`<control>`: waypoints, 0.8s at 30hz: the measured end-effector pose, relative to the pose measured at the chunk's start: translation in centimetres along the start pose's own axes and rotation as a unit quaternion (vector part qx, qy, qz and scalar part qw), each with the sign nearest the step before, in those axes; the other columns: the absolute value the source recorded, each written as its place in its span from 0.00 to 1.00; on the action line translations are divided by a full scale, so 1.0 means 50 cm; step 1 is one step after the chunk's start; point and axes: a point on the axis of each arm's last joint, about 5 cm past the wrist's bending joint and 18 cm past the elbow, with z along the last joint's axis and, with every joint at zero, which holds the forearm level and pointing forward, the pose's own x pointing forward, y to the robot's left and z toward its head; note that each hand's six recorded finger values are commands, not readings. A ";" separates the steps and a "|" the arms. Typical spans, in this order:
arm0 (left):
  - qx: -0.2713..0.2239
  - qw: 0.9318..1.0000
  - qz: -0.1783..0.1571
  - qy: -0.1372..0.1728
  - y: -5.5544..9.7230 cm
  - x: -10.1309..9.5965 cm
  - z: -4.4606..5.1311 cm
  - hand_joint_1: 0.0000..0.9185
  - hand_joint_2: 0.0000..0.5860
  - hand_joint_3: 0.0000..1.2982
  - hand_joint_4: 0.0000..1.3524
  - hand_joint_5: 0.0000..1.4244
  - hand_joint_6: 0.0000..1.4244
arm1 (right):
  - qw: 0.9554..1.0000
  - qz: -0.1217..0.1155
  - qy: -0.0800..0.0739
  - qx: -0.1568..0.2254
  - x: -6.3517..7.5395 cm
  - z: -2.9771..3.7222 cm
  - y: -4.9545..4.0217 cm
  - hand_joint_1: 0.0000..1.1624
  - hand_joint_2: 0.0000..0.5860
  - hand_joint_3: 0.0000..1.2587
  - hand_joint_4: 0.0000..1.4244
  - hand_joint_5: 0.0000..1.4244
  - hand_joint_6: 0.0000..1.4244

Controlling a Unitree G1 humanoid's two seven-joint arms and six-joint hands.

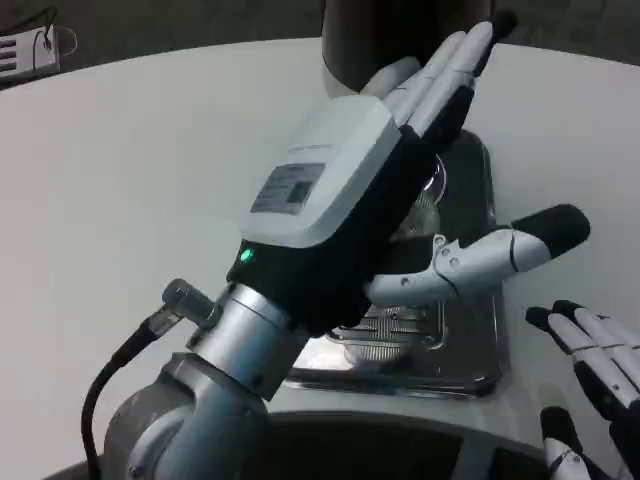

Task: Grasp the cup under the faucet to collect the drink, then remove the cup.

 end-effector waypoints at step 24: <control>0.118 0.992 -0.041 -0.008 0.014 -0.009 0.016 0.00 0.25 0.01 0.00 0.06 0.00 | 0.999 -0.008 0.007 0.037 0.012 0.006 0.004 0.12 0.94 0.08 0.06 0.09 0.19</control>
